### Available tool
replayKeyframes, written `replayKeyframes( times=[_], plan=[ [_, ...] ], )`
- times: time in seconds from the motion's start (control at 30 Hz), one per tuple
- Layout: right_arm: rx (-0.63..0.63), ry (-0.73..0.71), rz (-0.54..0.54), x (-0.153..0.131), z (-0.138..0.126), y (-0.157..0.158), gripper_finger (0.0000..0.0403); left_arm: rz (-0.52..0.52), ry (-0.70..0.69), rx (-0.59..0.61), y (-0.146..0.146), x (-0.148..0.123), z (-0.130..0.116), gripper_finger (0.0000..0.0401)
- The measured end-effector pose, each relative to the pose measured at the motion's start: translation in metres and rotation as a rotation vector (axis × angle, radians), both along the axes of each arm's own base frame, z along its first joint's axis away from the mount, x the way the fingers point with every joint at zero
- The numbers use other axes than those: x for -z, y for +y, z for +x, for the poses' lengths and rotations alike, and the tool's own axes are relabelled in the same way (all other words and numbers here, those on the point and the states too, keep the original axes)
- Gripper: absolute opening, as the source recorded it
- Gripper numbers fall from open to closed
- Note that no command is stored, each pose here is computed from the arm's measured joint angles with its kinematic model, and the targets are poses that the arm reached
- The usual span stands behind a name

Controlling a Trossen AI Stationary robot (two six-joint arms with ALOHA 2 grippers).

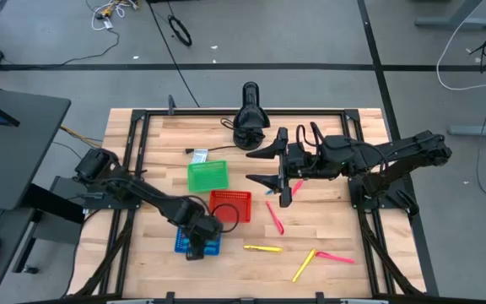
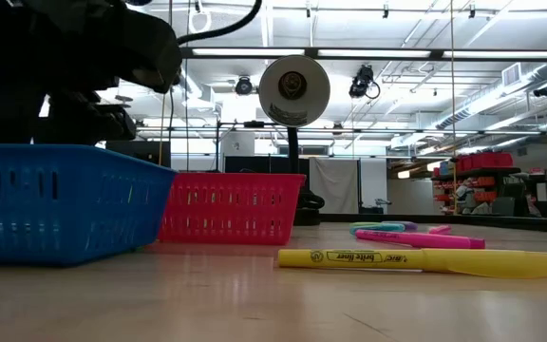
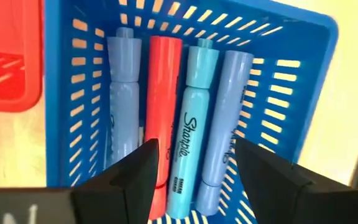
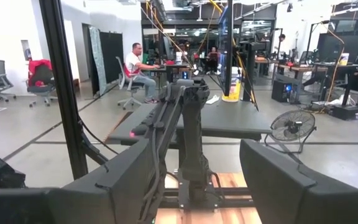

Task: Pick & Place Markers
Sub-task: Put the right yellow marker pen into the red bin

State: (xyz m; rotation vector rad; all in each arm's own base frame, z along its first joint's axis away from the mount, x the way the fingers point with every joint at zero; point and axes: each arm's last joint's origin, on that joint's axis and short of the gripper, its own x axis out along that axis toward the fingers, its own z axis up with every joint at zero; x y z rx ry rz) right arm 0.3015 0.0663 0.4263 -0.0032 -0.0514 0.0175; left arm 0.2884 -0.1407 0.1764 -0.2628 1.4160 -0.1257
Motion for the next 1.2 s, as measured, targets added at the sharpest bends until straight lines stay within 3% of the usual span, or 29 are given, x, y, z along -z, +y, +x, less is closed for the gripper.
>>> replayKeyframes(
  times=[0.17,0.43,0.77,1.2],
  plan=[
    [0.000,0.014,-0.003,0.001,0.000,0.000,0.0252,-0.010,-0.030,0.018,-0.001,-0.016,0.008,0.0219],
    [-0.002,0.022,-0.002,0.001,-0.001,0.000,0.0252,0.054,-0.250,0.091,-0.005,-0.055,0.025,0.0220],
    [-0.003,0.086,0.006,-0.003,-0.019,-0.004,0.0252,0.288,-0.603,0.012,0.013,-0.121,0.003,0.0220],
    [-0.001,0.192,0.048,0.003,-0.030,-0.006,0.0252,0.310,-1.045,-0.149,0.056,-0.203,-0.021,0.0220]
  ],
)
